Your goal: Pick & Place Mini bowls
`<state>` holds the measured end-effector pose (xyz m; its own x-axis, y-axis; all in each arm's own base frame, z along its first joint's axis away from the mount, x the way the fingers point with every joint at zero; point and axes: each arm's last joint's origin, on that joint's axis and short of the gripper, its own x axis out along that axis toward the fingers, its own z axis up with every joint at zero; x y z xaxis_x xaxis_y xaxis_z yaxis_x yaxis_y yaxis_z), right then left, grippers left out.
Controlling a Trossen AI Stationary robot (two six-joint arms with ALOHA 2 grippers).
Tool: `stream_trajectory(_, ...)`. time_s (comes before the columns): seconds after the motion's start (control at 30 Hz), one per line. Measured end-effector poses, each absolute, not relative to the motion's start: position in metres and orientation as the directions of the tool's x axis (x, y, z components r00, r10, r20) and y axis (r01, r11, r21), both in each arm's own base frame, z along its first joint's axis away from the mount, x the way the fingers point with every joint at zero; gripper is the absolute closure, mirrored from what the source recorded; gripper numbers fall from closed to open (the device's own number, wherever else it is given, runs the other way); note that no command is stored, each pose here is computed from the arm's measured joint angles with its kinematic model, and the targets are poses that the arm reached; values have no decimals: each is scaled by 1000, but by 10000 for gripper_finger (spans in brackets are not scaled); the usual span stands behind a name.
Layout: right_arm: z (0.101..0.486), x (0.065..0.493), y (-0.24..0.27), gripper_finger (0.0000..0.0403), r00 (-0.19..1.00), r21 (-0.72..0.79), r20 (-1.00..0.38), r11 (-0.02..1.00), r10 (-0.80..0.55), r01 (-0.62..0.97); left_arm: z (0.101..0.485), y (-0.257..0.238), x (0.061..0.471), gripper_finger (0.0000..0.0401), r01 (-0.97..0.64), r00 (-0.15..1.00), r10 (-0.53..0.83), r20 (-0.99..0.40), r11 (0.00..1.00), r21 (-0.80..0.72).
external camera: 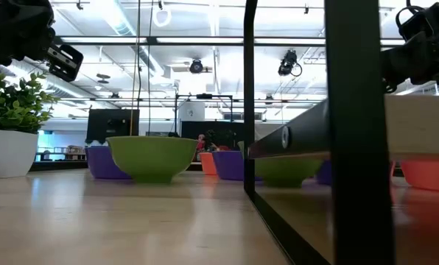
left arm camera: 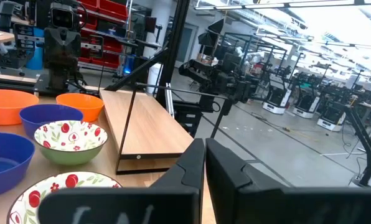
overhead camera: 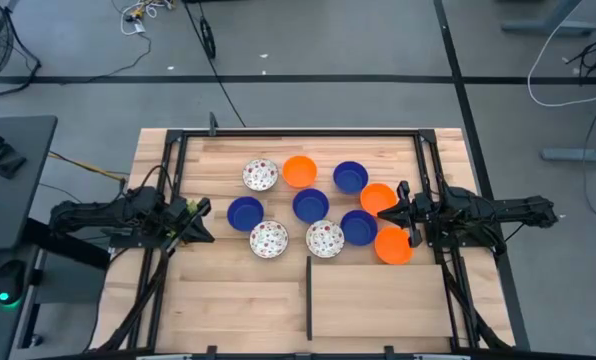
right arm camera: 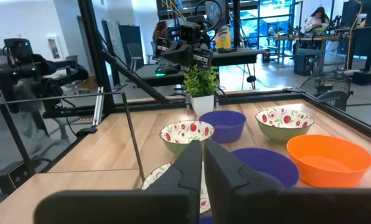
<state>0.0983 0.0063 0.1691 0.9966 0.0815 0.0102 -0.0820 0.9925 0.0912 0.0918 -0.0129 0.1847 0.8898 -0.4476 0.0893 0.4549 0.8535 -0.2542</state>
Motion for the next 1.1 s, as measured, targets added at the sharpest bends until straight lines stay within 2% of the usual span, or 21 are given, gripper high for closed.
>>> stream_trajectory(0.7,169,98,6,380,997,91,10,992,81,-82,185,-13,92,383,452,892,-442,96,856,-250)
stream_trajectory(0.9,169,98,6,380,997,91,10,992,82,-82,194,-9,92,383,356,929,-321,182,911,-209)
stream_trajectory(1.1,169,98,6,380,997,91,11,992,82,-82,195,-7,93,383,281,948,-240,211,941,-190)
